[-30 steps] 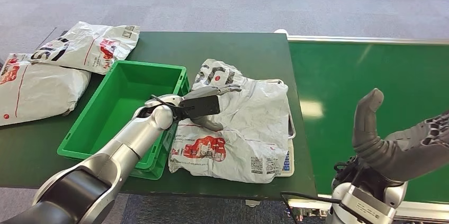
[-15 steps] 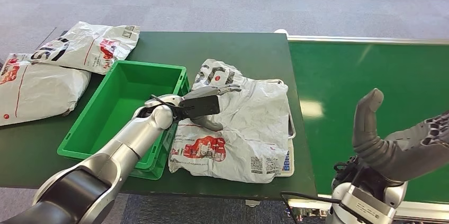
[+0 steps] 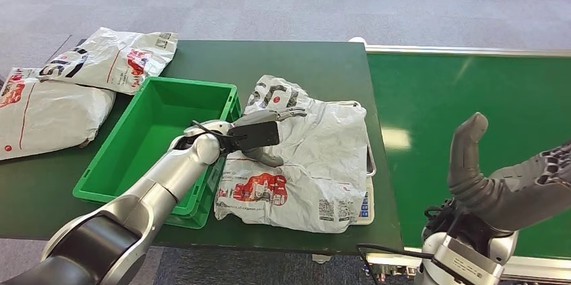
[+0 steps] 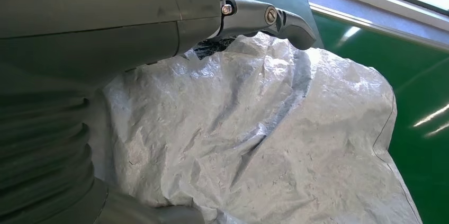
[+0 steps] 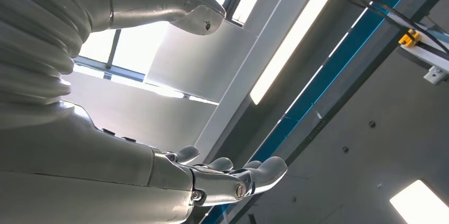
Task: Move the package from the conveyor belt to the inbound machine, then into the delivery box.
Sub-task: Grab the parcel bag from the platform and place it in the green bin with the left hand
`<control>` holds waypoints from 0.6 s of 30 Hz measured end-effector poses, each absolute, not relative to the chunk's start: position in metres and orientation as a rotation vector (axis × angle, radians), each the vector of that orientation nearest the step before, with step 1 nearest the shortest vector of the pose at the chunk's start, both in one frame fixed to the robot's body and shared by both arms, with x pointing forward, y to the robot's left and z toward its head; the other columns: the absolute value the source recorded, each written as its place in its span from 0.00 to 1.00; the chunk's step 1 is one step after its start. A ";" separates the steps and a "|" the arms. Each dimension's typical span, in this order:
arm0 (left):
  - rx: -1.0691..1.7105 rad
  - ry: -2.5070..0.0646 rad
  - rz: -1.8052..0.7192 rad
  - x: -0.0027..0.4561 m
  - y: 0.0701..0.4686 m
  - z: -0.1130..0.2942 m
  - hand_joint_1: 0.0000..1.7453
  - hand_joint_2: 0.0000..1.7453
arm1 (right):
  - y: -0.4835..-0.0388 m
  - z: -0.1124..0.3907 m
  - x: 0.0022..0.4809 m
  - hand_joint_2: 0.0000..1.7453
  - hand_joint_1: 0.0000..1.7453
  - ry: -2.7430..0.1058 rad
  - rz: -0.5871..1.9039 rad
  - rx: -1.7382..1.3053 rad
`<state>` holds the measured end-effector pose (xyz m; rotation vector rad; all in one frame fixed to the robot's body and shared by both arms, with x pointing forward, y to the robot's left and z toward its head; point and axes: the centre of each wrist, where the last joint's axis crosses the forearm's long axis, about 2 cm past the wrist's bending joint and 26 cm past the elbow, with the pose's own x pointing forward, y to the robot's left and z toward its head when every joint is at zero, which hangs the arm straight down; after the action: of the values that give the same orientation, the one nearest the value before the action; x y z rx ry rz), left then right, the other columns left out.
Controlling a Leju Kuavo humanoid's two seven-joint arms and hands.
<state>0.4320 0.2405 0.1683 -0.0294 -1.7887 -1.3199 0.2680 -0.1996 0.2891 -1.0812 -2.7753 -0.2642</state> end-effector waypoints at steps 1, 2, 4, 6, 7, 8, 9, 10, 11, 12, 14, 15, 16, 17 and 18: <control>-0.029 -1.789 -1.320 0.432 0.241 0.168 0.00 1.00 | -0.200 0.289 0.268 1.00 0.00 -2.775 -0.264 -1.081; -0.029 -1.789 -1.320 0.432 0.241 0.168 0.00 1.00 | -0.200 0.289 0.268 1.00 0.00 -2.775 -0.264 -1.081; -0.029 -1.789 -1.320 0.432 0.241 0.168 0.00 1.00 | -0.200 0.289 0.268 1.00 0.00 -2.775 -0.264 -1.081; -0.029 -1.789 -1.320 0.432 0.241 0.168 0.00 1.00 | -0.200 0.289 0.268 1.00 0.00 -2.775 -0.264 -1.081; -0.029 -1.789 -1.320 0.432 0.241 0.168 0.00 1.00 | -0.200 0.289 0.268 1.00 0.00 -2.775 -0.264 -1.081; -0.029 -1.789 -1.320 0.432 0.241 0.168 0.00 1.00 | -0.200 0.289 0.268 1.00 0.00 -2.775 -0.264 -1.081; -0.029 -1.789 -1.320 0.432 0.241 0.168 0.00 1.00 | -0.200 0.289 0.268 1.00 0.00 -2.775 -0.264 -1.081; -0.029 -1.789 -1.320 0.432 0.241 0.168 0.00 1.00 | -0.200 0.289 0.268 1.00 0.00 -2.775 -0.264 -1.081; -0.029 -1.789 -1.320 0.432 0.241 0.168 0.00 1.00 | -0.200 0.289 0.268 1.00 0.00 -2.775 -0.264 -1.081; -0.029 -1.789 -1.320 0.432 0.241 0.168 0.00 1.00 | -0.200 0.289 0.268 1.00 0.00 -2.775 -0.264 -1.081; -0.029 -1.789 -1.320 0.432 0.241 0.168 0.00 1.00 | -0.200 0.289 0.268 1.00 0.00 -2.775 -0.264 -1.081; -0.029 -1.789 -1.320 0.432 0.241 0.168 0.00 1.00 | -0.200 0.289 0.268 1.00 0.00 -2.775 -0.264 -1.081; -0.029 -1.789 -1.320 0.432 0.241 0.168 0.00 1.00 | -0.200 0.289 0.268 1.00 0.00 -2.775 -0.264 -1.081; -0.029 -1.789 -1.320 0.432 0.241 0.168 0.00 1.00 | -0.200 0.289 0.268 1.00 0.00 -2.775 -0.264 -1.081; -0.029 -1.789 -1.320 0.432 0.241 0.168 0.00 1.00 | -0.200 0.289 0.268 1.00 0.00 -2.775 -0.264 -1.081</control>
<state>0.4320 0.2405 0.1683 -0.0294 -1.7886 -1.3199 0.2680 -0.1996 0.2891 -1.0814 -2.7753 -0.2643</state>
